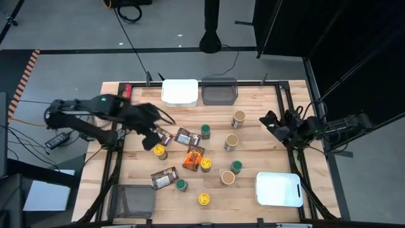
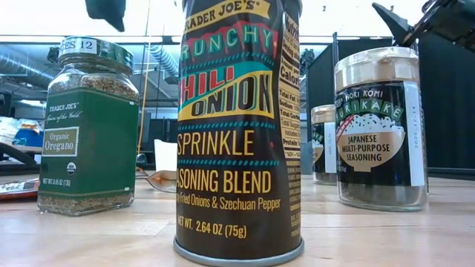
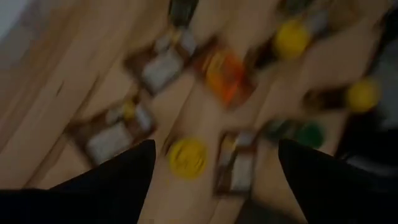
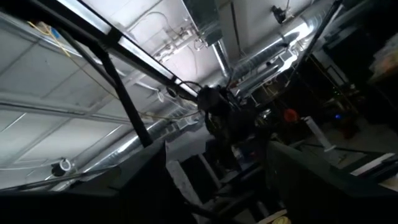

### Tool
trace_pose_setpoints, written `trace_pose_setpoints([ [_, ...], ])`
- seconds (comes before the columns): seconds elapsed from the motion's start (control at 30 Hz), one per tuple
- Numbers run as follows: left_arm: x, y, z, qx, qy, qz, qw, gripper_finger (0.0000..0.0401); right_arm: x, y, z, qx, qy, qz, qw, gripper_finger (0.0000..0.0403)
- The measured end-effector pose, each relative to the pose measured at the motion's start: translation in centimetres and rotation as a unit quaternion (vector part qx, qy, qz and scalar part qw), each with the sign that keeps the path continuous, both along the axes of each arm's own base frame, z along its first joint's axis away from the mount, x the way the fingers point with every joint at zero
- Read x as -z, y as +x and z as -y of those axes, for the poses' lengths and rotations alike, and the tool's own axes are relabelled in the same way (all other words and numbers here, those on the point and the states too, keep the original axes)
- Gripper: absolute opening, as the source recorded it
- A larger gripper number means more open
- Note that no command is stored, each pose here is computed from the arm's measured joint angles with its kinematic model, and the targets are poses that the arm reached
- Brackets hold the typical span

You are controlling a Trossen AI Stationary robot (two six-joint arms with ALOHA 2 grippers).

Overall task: Sort spices by type
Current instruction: Put the yellow seasoning bottle into the bottom black bin

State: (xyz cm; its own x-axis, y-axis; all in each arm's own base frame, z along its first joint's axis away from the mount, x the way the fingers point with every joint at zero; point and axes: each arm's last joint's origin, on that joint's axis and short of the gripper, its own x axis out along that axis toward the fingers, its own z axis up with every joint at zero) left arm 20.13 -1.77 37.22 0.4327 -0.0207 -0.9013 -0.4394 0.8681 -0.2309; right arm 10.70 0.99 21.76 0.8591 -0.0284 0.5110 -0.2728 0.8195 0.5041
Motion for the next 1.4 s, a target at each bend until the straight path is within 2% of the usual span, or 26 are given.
trace_pose_setpoints([
  [0.1,1.3,1.7,0.9,0.033,0.021,-0.075,0.996,0.0346,0.0,0.0,0.0,-0.008,0.004,0.000,1.000,0.0287],
  [0.23,3.3,3.5,2.5,0.077,0.072,-0.116,0.988,0.0346,0.3,0.2,0.0,-0.001,0.001,-0.019,1.000,0.0287],
  [0.33,4.5,3.5,3.5,0.092,0.130,-0.134,0.978,0.0346,0.7,0.4,0.0,0.000,0.001,-0.042,0.999,0.0287],
  [0.4,4.7,2.7,4.0,0.093,0.146,-0.139,0.975,0.0346,1.0,0.5,0.0,-0.001,0.000,-0.060,0.998,0.0287],
  [0.47,4.3,1.5,4.3,0.087,0.141,-0.126,0.978,0.0346,1.3,0.7,-0.1,-0.002,-0.002,-0.073,0.997,0.0287],
  [0.6,3.7,-0.6,4.7,0.072,0.117,-0.049,0.989,0.0346,1.7,0.8,-0.1,-0.004,-0.006,-0.094,0.996,0.0287],
  [0.73,5.3,-0.9,4.7,0.074,0.105,-0.008,0.992,0.0346,1.7,0.9,-0.1,-0.004,-0.006,-0.097,0.995,0.0287],
  [0.97,9.5,-0.3,4.7,0.109,0.121,-0.050,0.985,0.0346,1.7,0.9,-0.1,-0.012,0.009,-0.096,0.995,0.0287],
  [1.4,13.1,0.0,4.7,0.118,0.120,-0.040,0.985,0.0346,1.8,0.9,-0.1,-0.013,0.013,-0.102,0.995,0.0287],
])
